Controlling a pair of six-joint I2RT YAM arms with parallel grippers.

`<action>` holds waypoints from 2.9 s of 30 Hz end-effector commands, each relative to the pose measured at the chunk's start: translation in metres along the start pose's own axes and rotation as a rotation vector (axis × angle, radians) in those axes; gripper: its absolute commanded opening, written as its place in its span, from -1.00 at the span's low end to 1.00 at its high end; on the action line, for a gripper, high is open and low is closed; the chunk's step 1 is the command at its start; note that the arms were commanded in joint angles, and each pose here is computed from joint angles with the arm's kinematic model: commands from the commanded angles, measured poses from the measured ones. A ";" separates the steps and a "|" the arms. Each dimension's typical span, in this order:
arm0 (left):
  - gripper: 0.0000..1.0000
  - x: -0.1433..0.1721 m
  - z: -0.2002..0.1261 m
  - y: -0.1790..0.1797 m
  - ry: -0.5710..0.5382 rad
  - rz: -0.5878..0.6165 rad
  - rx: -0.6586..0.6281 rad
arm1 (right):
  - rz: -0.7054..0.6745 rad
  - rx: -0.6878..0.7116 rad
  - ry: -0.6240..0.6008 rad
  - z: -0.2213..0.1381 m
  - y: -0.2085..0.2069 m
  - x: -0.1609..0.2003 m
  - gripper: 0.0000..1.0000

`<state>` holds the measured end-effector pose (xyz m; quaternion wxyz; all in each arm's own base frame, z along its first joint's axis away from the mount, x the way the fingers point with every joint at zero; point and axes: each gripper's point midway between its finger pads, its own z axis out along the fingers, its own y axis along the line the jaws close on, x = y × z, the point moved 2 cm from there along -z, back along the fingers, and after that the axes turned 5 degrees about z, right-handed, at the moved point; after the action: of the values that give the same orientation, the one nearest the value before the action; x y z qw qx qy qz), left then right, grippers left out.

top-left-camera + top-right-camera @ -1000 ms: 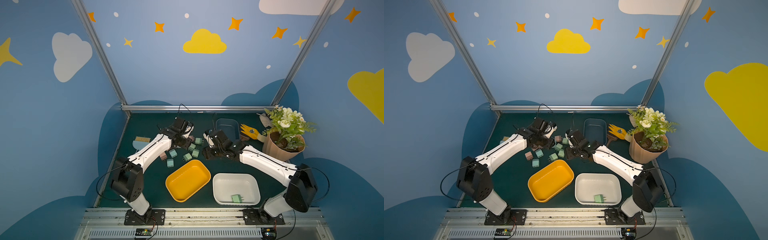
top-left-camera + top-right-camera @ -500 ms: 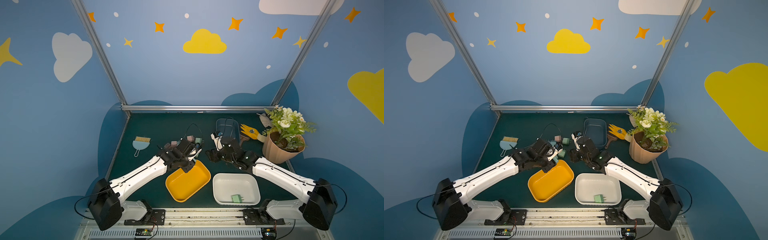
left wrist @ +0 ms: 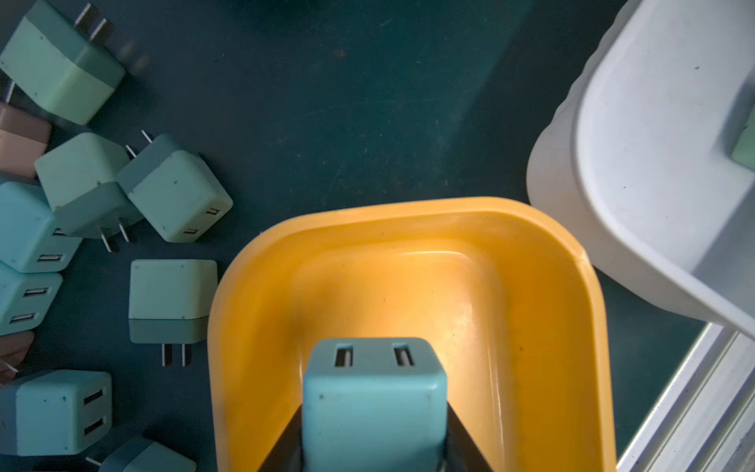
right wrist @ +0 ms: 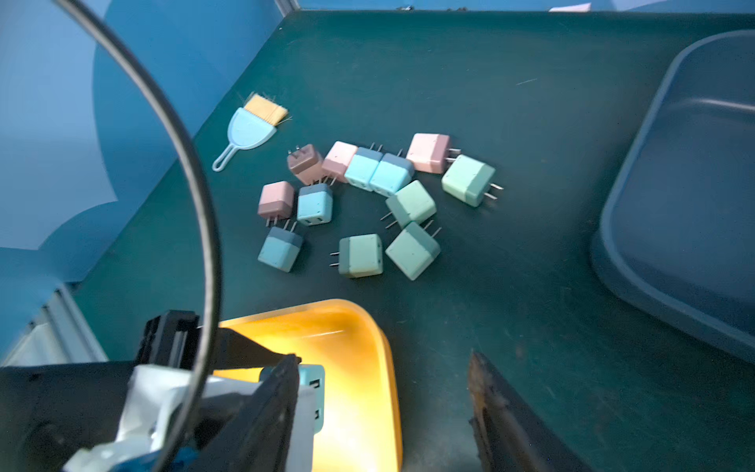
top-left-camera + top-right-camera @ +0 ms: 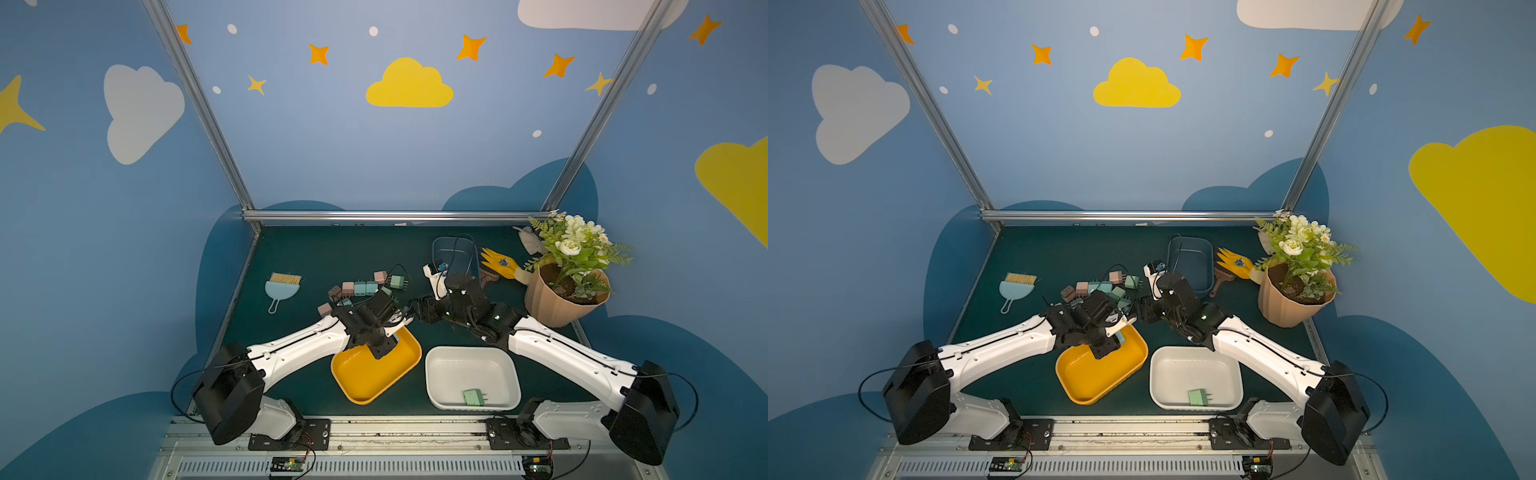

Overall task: Place the plugs by color into the storage box
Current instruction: Place the plug in the storage box, then pick up the plug from the center of the board.

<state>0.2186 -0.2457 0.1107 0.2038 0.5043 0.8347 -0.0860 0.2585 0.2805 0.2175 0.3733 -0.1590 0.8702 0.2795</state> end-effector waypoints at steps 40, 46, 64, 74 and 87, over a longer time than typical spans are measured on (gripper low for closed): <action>0.43 -0.020 -0.044 0.034 -0.568 0.225 -0.063 | 0.019 0.087 0.159 0.045 -0.037 -0.014 0.39; 0.40 -0.021 -0.035 0.055 -0.586 0.211 -0.111 | 0.000 0.131 0.236 0.075 -0.045 -0.024 0.41; 0.70 -0.002 -0.022 0.130 -0.449 -0.081 -0.302 | 0.130 0.125 0.586 0.162 -0.069 -0.012 0.45; 0.82 -0.010 -0.024 0.118 -0.505 -0.084 -0.224 | 0.081 0.168 0.603 0.179 -0.096 -0.008 0.45; 0.89 -0.011 -0.027 0.116 -0.523 -0.073 -0.236 | 0.039 0.128 0.598 0.210 -0.098 -0.014 0.45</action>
<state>0.3211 -0.1868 0.1438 0.4597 0.4040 0.7828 -0.1127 0.4331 0.3284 0.0738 0.1095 -0.1781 0.9628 0.1713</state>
